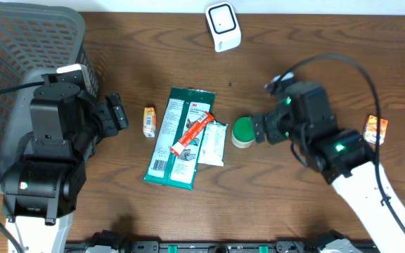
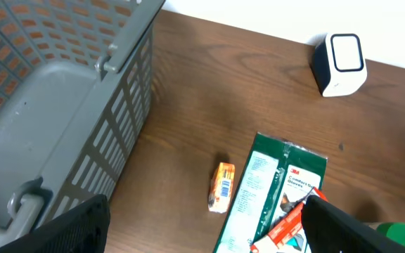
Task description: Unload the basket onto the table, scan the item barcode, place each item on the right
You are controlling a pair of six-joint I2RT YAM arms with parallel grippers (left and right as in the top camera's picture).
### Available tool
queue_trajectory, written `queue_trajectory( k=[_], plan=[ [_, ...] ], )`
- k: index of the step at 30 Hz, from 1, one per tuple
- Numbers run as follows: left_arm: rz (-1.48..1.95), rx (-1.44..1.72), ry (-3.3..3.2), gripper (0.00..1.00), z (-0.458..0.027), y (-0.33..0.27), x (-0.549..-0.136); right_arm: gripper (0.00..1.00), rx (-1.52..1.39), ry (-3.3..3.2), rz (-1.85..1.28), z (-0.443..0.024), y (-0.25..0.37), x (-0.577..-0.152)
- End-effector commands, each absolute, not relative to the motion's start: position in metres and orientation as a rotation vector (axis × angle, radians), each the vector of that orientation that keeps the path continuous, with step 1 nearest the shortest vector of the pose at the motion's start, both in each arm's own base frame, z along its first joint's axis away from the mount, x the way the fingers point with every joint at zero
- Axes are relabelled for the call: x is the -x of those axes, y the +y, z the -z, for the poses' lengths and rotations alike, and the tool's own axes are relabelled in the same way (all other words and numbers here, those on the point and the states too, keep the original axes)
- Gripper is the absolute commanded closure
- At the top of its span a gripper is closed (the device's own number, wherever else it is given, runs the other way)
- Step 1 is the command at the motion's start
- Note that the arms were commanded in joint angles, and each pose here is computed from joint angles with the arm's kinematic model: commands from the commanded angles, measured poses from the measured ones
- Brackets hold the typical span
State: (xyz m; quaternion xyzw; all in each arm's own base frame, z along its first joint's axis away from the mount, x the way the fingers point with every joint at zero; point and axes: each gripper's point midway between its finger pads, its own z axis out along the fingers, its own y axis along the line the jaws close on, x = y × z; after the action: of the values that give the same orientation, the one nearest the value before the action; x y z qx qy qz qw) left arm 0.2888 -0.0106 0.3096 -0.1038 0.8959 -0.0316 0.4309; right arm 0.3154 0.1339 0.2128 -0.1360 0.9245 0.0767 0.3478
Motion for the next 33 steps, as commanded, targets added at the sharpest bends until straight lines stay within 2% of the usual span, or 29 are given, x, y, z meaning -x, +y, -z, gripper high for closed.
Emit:
queue_trajectory(
  k=[1, 6, 26, 33],
  plan=[
    [0.075, 0.275, 2.222, 0.13, -0.314, -0.008, -0.289, 0.01, 0.337, 2.411, -0.295, -0.214, 0.146, -0.321],
    [0.075, 0.275, 2.221, 0.13, -0.314, -0.008, -0.289, 0.01, 0.347, 2.456, -0.288, -0.198, 0.149, -0.324],
    [0.075, 0.275, 2.222, 0.13, -0.314, -0.008, -0.289, 0.01, 0.422, 2.806, -0.279, -0.072, 0.177, -0.32],
    [0.075, 0.275, 2.222, 0.13, -0.314, -0.008, -0.289, 0.05, 0.735, 2.784, -0.229, -0.054, 0.184, -0.313]
  ],
)
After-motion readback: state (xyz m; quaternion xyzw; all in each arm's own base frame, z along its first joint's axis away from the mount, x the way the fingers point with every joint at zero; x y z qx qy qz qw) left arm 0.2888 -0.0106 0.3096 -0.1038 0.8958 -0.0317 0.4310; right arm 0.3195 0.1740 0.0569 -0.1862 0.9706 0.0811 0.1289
